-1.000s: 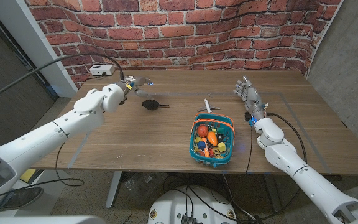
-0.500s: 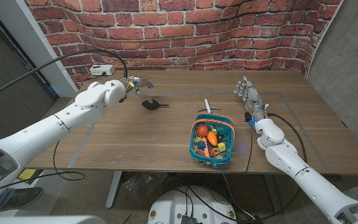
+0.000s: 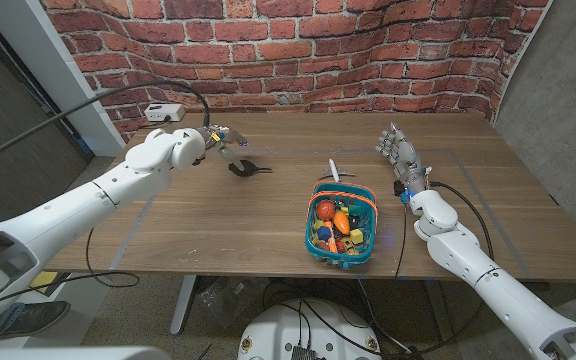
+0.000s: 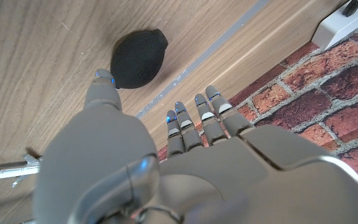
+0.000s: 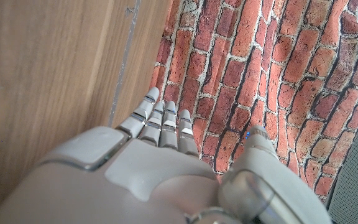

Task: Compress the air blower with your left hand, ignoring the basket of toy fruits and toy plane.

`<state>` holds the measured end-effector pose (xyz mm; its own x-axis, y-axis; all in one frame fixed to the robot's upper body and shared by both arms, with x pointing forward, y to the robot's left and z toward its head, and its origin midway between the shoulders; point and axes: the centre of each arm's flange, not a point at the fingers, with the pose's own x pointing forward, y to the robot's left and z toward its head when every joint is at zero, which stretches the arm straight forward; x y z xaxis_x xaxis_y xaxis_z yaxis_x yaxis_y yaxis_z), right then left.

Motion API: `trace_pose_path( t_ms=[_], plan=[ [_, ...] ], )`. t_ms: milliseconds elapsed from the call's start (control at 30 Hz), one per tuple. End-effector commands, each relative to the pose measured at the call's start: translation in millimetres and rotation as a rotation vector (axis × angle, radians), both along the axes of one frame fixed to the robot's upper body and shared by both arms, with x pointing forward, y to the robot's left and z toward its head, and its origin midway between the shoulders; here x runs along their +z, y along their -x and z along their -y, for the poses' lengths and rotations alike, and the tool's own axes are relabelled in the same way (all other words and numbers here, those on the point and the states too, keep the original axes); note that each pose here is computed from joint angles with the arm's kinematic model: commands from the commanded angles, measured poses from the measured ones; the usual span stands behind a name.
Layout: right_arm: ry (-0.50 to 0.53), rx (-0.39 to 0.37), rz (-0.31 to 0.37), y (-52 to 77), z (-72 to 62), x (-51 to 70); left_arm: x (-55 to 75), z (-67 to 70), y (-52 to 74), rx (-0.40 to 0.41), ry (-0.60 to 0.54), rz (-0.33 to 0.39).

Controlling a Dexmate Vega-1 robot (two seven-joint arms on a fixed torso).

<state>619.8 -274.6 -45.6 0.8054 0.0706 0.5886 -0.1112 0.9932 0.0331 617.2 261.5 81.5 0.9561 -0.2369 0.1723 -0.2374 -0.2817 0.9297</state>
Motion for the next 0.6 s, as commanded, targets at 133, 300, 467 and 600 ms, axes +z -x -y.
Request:
trace_pose_path(
  t_ms=[133, 300, 467, 600],
  plan=[
    [-0.002, -0.001, -0.009, -3.1, 2.4, 2.4, -6.7, 6.8, -12.3, 0.004, -0.023, -0.039],
    [0.006, 0.004, -0.013, -4.9, 2.5, 3.0, -9.1, 6.3, -15.1, 0.016, -0.016, -0.044],
    [0.018, 0.002, -0.015, -5.6, 2.5, 4.4, -11.8, 5.9, -21.0, 0.018, -0.013, -0.073],
    [0.018, 0.002, -0.023, -5.8, 3.4, 5.5, -15.1, 7.5, -26.6, 0.01, -0.003, -0.089]
  ],
)
